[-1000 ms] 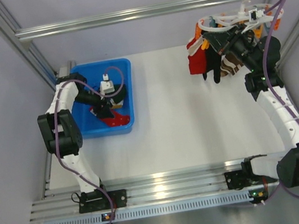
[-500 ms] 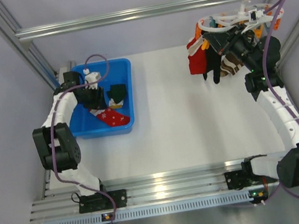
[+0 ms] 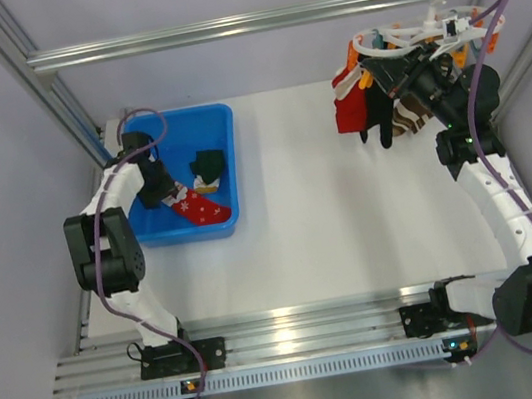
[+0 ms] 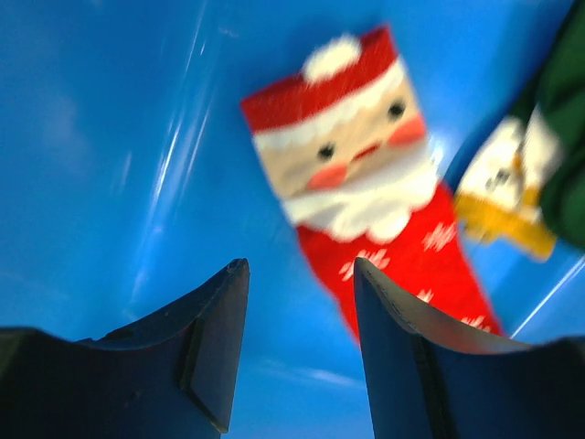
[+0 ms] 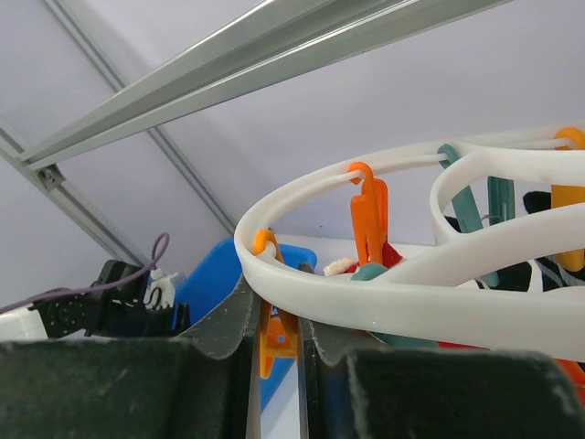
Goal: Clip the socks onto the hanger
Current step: Pick up the sock from the bin, then clamp the sock onto the hanger.
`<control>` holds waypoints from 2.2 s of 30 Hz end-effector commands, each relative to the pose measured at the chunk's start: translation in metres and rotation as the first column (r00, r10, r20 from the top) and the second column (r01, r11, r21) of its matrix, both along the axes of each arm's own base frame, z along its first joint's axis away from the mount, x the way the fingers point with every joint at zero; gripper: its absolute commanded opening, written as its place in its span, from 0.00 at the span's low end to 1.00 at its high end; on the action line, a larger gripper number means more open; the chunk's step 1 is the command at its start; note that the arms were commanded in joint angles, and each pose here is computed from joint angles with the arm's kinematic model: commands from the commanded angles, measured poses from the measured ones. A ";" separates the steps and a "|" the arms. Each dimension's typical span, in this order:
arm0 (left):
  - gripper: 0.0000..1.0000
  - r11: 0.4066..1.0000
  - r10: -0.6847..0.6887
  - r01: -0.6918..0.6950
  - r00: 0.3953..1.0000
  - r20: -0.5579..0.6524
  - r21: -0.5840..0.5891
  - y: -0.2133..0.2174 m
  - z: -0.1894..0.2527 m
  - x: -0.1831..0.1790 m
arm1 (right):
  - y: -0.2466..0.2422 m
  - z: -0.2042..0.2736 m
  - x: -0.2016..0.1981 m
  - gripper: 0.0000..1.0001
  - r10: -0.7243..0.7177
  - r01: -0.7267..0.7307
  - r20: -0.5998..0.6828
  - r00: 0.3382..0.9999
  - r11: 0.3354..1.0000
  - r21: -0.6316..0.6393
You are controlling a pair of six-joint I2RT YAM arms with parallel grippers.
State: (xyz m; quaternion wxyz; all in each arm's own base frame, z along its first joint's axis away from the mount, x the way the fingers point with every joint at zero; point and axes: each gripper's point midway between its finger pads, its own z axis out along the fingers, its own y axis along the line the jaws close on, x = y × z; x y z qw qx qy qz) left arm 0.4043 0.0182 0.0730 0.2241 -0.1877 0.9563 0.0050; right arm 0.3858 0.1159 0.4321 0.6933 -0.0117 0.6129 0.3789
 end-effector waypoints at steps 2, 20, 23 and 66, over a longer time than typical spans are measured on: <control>0.55 0.991 0.135 -0.134 0.982 0.133 -0.013 -0.003 0.016 0.045 | -0.020 0.019 0.001 0.00 -0.090 0.092 0.060 0.994 0.996 -0.019; 0.36 0.970 0.244 -0.243 0.969 0.030 -0.006 -0.005 -0.051 0.063 | -0.022 0.019 0.004 0.00 -0.101 0.103 0.062 0.993 0.994 -0.034; 0.13 0.979 0.203 -0.202 0.977 0.065 -0.017 -0.008 -0.040 0.068 | -0.021 0.019 0.004 0.00 -0.099 0.101 0.062 0.993 0.994 -0.034; 0.00 0.059 -0.468 0.529 -0.734 0.492 0.846 -0.344 0.321 -0.080 | -0.007 0.042 -0.005 0.00 -0.017 0.017 0.138 0.990 1.000 0.002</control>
